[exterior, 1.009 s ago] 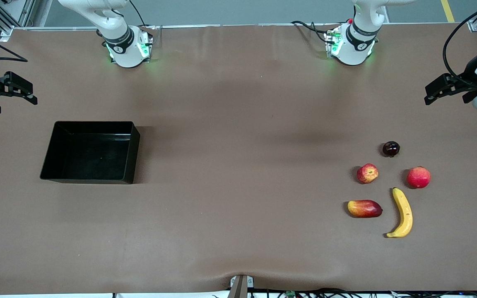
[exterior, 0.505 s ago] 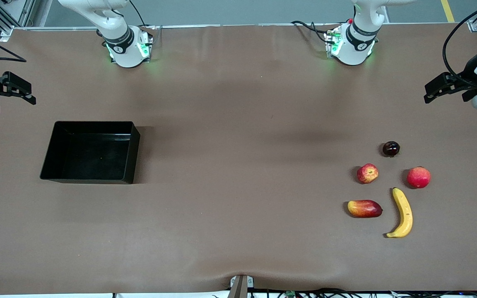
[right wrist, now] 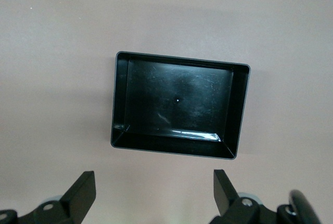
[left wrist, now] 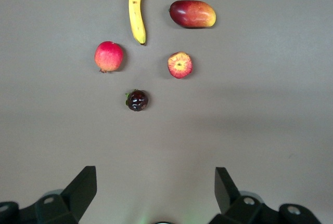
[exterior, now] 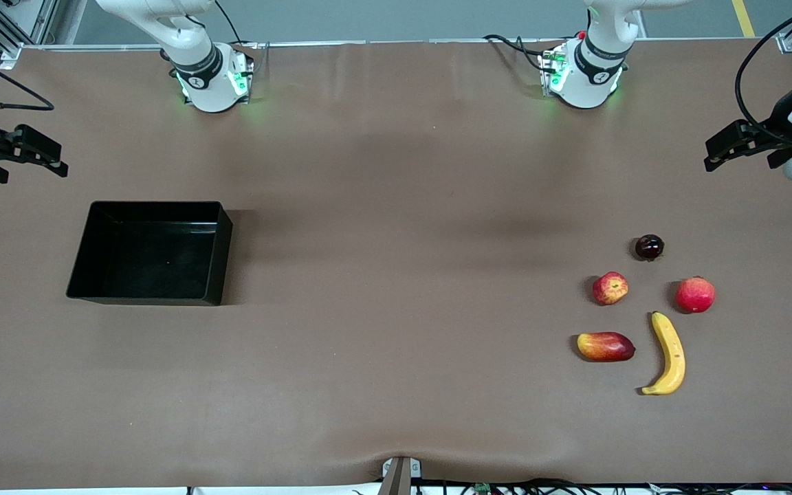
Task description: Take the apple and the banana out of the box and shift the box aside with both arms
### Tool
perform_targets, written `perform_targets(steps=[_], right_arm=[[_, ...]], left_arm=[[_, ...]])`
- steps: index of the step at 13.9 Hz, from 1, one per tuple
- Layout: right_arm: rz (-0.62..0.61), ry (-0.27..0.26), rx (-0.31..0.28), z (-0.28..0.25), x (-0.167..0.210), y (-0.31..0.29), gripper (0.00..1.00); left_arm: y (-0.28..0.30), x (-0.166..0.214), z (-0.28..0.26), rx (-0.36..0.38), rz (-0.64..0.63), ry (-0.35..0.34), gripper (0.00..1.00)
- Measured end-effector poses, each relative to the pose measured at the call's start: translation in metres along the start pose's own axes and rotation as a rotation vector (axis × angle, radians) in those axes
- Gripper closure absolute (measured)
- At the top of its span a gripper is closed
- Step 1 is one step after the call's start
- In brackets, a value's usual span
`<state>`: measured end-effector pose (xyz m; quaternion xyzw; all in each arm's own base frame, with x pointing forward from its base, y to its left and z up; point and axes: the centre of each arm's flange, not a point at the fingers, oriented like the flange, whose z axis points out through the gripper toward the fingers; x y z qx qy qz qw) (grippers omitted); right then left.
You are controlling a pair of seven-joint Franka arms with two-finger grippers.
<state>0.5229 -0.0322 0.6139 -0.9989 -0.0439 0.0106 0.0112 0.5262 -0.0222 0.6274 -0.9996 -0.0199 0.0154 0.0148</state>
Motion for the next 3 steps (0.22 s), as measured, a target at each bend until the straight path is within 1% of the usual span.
perform_targets(steps=[3], right_arm=[[0.008,0.0,0.0,-0.0001,-0.0004,0.0025,0.0]], left_arm=[[0.0,-0.0002,0.0001,0.0,-0.024,-0.002,0.0]])
